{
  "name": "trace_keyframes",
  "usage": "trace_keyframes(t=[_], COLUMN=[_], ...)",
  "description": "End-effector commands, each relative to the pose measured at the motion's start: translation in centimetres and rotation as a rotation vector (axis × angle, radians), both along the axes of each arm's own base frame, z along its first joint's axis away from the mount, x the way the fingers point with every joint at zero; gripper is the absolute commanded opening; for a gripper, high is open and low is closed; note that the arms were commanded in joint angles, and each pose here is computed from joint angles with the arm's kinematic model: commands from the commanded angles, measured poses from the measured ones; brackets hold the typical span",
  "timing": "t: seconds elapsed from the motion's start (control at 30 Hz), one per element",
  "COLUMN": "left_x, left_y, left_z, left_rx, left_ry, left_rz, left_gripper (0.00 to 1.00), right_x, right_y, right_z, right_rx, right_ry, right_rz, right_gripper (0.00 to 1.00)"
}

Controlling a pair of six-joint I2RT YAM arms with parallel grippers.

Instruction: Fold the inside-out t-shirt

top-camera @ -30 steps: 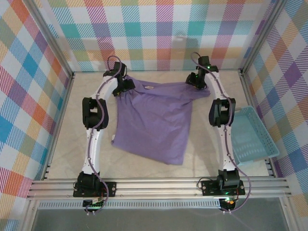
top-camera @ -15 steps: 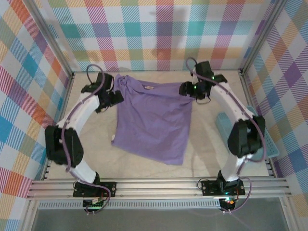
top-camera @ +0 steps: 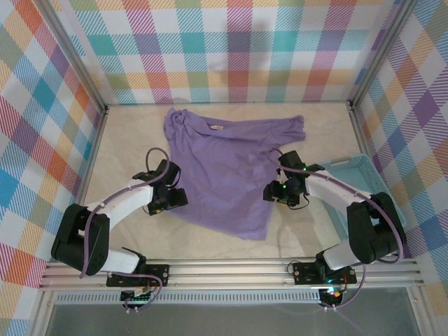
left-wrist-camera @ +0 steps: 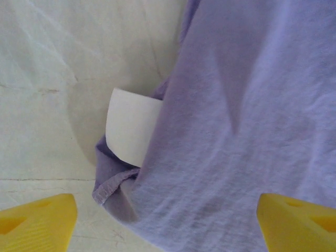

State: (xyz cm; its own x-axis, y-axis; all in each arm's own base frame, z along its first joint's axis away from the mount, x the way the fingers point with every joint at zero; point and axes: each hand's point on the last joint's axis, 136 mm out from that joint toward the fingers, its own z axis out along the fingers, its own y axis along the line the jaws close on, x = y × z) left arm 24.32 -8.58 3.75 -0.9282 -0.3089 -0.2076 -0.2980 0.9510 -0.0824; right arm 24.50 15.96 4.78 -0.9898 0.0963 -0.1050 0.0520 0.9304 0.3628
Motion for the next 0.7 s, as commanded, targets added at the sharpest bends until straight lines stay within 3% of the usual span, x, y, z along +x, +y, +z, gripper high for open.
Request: trace_keyframes(t=[0.0,0.27,0.43,0.53,0.67], left_x=[0.3,0.9,0.6,0.3,-0.4], left_y=[-0.5,-2.4,-3.5,-4.4,-5.5], left_z=[-1.0,-1.2,0.2,2.6,6.8], left_rx=[-0.018,-0.040,-0.056,-0.078,-0.122], left_ry=[-0.014,0.002,0.000,-0.029,-0.108], left_rz=[0.012,-0.036,-0.053,-0.066,-0.081], left_gripper=[0.82,0.53,0.28,0.17,0.12], right_x=[-0.4,-0.5,0.0,0.5,0.9], right_y=[2.7,3.4,1.7,-0.3,-2.6], right_z=[-0.4,-1.4,-0.5,2.0,6.2], right_rx=[0.109,0.055,-0.051,-0.147,-0.238], right_ry=[0.004,0.010,-0.034,-0.107,-0.219], right_rz=[0.005,0.026,0.025,0.019,0.000], right_gripper=[0.53,0.26,0.01,0.00,0.00])
